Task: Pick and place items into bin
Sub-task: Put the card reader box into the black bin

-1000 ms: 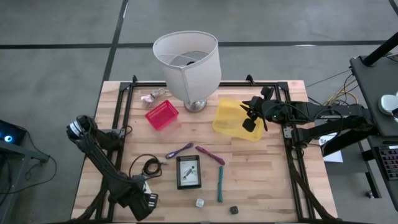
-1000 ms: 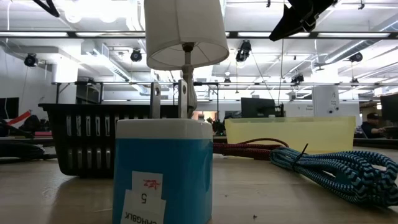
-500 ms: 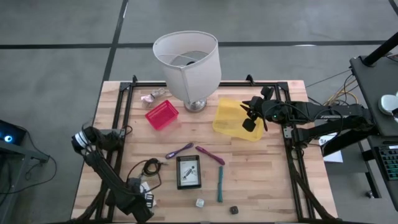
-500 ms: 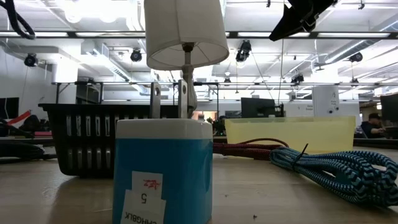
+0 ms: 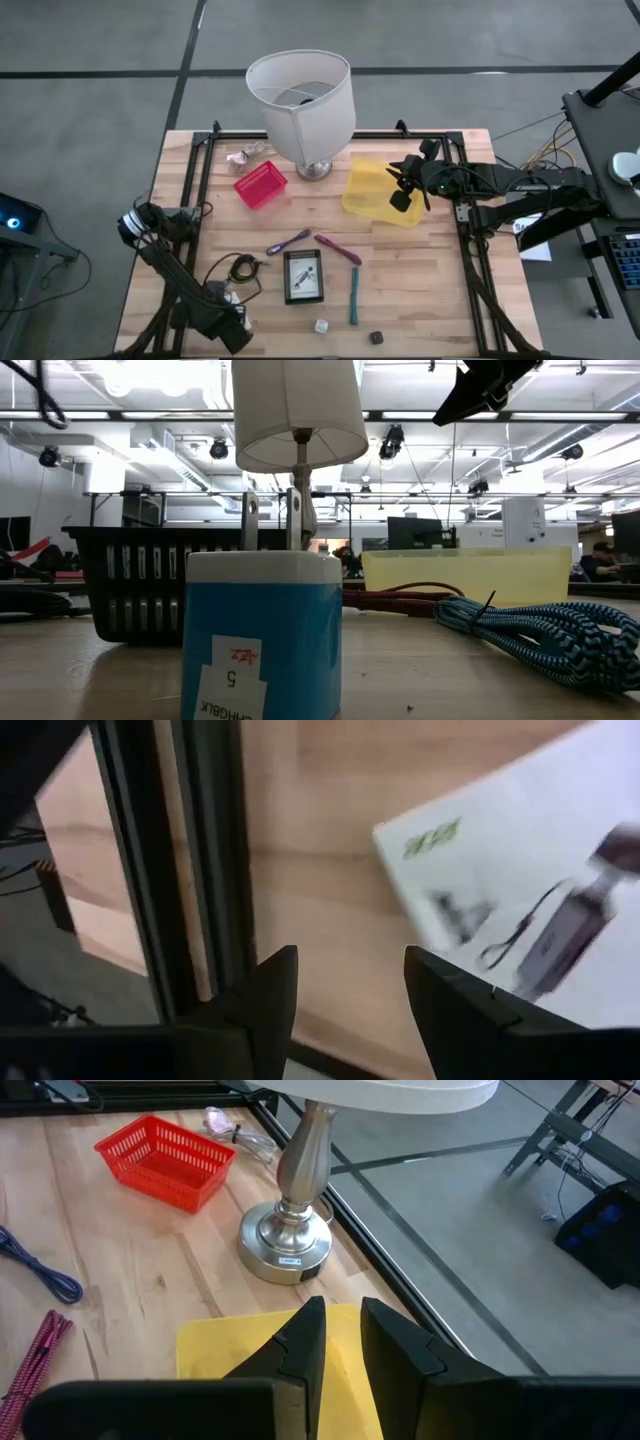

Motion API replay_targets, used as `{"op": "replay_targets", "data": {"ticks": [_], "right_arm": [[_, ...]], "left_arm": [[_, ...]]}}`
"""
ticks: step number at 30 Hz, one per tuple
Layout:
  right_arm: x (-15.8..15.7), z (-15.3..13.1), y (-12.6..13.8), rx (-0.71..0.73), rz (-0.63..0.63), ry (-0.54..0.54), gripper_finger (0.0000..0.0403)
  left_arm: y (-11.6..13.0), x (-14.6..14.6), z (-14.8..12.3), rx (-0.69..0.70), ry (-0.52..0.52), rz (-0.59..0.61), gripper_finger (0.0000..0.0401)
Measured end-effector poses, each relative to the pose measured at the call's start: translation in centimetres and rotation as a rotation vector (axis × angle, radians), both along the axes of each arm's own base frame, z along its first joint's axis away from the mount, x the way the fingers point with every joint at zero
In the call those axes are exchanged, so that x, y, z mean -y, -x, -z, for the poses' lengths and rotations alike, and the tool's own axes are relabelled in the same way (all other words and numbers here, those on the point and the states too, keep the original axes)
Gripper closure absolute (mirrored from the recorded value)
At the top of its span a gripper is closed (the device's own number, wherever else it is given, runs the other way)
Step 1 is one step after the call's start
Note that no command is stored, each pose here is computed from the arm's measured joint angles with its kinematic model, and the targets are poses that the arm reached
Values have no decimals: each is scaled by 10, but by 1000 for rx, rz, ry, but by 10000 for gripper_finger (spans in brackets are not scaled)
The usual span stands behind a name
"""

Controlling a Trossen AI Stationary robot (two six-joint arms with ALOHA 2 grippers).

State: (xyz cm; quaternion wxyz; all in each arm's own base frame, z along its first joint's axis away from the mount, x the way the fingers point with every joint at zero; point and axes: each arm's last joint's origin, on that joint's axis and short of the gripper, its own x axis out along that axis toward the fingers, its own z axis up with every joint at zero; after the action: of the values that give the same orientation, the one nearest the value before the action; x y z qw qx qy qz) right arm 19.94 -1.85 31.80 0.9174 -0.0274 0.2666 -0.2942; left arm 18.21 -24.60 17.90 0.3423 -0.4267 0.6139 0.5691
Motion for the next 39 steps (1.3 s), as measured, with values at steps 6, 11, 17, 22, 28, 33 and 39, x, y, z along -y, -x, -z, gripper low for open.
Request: {"op": "replay_targets", "data": {"ticks": [6, 11, 17, 22, 28, 33, 39], "right_arm": [[0, 0, 0, 0, 0, 0, 346], [0, 0, 0, 0, 0, 0, 346], [0, 0, 0, 0, 0, 0, 346], [0, 0, 0, -1, 0, 0, 346], [0, 0, 0, -2, -2, 2, 346], [0, 0, 0, -15, -12, 18, 346], [0, 0, 0, -14, -12, 17, 346]], "left_arm": [[-10, -9, -1, 37, -44, -25, 232], [-23, -16, -4, 65, -35, -56, 232], [-25, -27, -4, -15, -56, -97, 232], [-24, -31, -4, 7, -118, -78, 232], [-26, -31, -3, 49, -126, -44, 232], [-24, -30, -2, 22, -129, -106, 232], [-25, -25, 6, -49, -89, -124, 232]]}}
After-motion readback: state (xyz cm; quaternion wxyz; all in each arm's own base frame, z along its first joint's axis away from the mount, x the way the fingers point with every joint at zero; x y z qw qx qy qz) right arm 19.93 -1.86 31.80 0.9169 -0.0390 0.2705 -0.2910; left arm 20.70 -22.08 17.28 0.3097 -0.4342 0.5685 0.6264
